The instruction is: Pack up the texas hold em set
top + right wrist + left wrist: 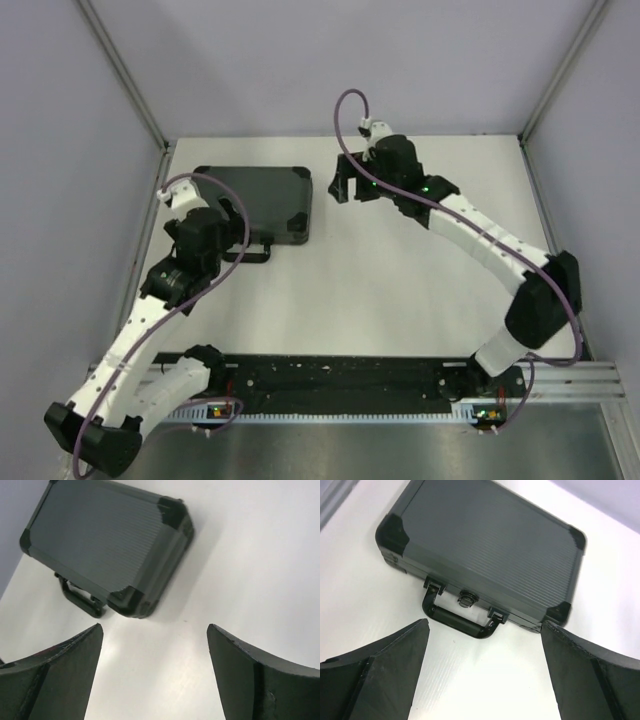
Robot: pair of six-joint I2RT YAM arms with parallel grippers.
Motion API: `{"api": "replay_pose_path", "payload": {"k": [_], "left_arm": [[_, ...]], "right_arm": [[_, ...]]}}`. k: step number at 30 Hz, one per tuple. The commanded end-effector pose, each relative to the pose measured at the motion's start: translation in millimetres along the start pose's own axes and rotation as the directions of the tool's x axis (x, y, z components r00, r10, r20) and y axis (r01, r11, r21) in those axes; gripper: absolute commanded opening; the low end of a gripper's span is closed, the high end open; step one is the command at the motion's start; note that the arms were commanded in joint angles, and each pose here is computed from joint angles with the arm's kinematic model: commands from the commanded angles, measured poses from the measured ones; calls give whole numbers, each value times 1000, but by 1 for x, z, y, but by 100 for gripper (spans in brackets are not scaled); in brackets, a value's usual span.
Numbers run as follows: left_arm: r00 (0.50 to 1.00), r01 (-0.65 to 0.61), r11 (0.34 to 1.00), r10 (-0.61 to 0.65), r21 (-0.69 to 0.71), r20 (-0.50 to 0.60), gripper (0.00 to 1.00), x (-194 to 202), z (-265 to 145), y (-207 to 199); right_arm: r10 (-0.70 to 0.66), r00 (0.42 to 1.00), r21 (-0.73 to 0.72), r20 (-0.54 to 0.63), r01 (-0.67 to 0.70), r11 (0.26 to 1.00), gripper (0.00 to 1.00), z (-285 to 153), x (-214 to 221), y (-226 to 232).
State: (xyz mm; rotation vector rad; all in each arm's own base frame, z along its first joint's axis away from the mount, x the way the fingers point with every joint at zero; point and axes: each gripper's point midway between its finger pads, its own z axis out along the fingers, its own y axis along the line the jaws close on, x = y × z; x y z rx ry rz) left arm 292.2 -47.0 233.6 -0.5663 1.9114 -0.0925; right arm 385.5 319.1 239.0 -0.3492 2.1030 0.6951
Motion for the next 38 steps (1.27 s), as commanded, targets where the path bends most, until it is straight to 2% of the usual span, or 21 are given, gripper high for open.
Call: {"api": "replay_pose_path", "payload": {"k": [1,3,7,13,18,25,38], "left_arm": [[993,-116,987,113,114,32,99,-36,-41,-8],[994,-113,986,112,120,11,99,-42,-58,-3],[996,-89,988,91,124,-10,99,-52,-88,9],[995,-91,991,95,100,-31,99,-57,-117,29],[996,-91,992,92,85,-11,99,-68,-134,40],[996,-84,994,81,74,39,99,-89,-156,51],[991,-69,996,62,55,118,99,-113,-175,62]], "right_arm": [[-49,992,250,120,18,968,86,-74,-20,-45],[-57,981,304,183,-1,953,94,-103,-31,-53],[-68,952,404,300,-62,913,98,-163,-52,-67],[-96,893,513,439,-161,843,99,-250,-62,-86],[-102,852,536,513,-225,813,99,-298,-65,-92],[-96,835,538,542,-257,803,99,-322,-66,-92],[-103,832,544,545,-257,799,99,-323,-72,-91]]}}
